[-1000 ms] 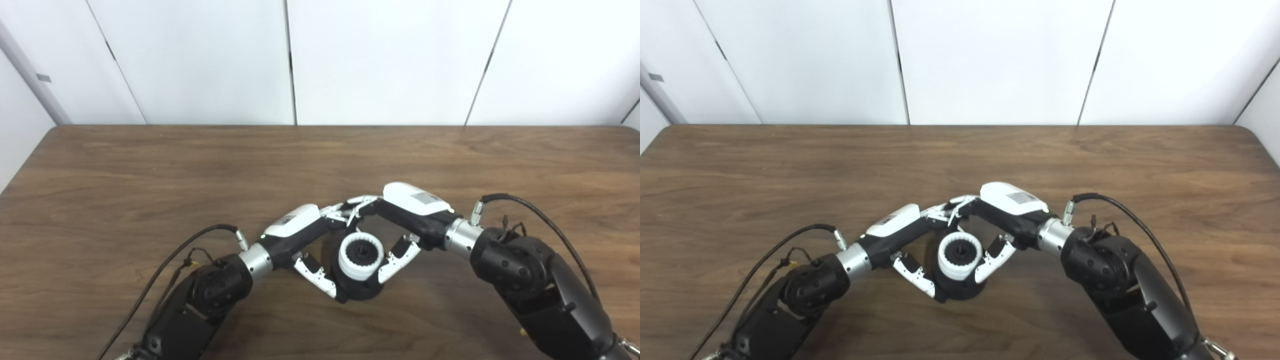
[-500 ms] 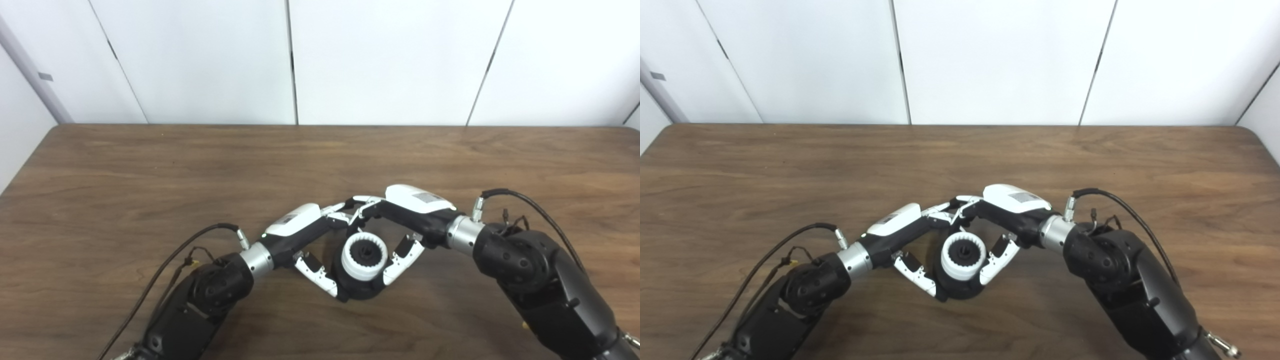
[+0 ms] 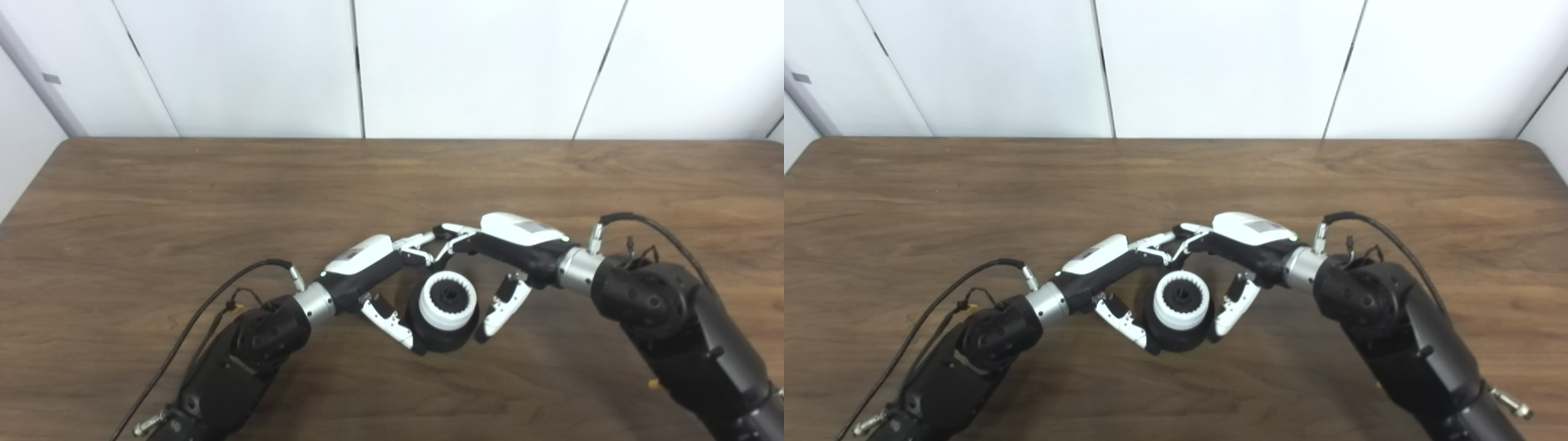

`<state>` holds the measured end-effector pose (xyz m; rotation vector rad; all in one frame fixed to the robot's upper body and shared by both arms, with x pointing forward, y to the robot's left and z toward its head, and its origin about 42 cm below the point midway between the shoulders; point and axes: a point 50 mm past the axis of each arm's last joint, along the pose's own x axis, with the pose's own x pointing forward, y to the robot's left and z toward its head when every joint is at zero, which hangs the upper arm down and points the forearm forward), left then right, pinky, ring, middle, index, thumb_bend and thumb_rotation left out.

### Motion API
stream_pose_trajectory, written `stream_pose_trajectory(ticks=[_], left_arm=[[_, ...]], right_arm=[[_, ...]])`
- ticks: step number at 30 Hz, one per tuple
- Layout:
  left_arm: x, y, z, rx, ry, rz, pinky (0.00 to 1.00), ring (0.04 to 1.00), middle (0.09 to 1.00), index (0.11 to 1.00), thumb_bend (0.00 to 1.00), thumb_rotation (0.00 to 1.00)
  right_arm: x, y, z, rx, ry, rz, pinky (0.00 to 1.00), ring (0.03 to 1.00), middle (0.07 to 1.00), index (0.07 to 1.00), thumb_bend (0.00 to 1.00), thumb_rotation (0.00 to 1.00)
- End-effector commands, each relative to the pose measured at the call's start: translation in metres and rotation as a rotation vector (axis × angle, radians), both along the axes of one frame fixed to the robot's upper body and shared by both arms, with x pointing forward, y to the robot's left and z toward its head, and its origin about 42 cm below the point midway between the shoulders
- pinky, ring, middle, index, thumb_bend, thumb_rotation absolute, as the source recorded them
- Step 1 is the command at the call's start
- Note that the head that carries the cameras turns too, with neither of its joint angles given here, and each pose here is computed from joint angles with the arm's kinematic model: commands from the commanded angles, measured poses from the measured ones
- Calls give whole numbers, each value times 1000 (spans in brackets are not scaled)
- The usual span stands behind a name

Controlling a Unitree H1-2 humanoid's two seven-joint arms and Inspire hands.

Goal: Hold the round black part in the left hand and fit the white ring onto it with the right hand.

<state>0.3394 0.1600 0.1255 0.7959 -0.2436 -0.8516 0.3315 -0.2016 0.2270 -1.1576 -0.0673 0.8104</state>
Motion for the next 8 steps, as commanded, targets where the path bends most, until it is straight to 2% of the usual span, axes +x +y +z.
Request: stream_pose_trajectory(ticks=[1, 8], left_arm=[[-7, 3, -15, 74, 87, -13, 960, 1000, 998, 484, 522, 72], [-8, 3, -16, 75, 89, -14, 954, 1000, 997, 484, 522, 72]], right_arm=[[10, -13, 22, -20, -62, -45, 774, 904, 975, 1000, 917, 100], [14, -26, 33, 5, -89, -87, 763, 897, 973, 1000, 875, 59]])
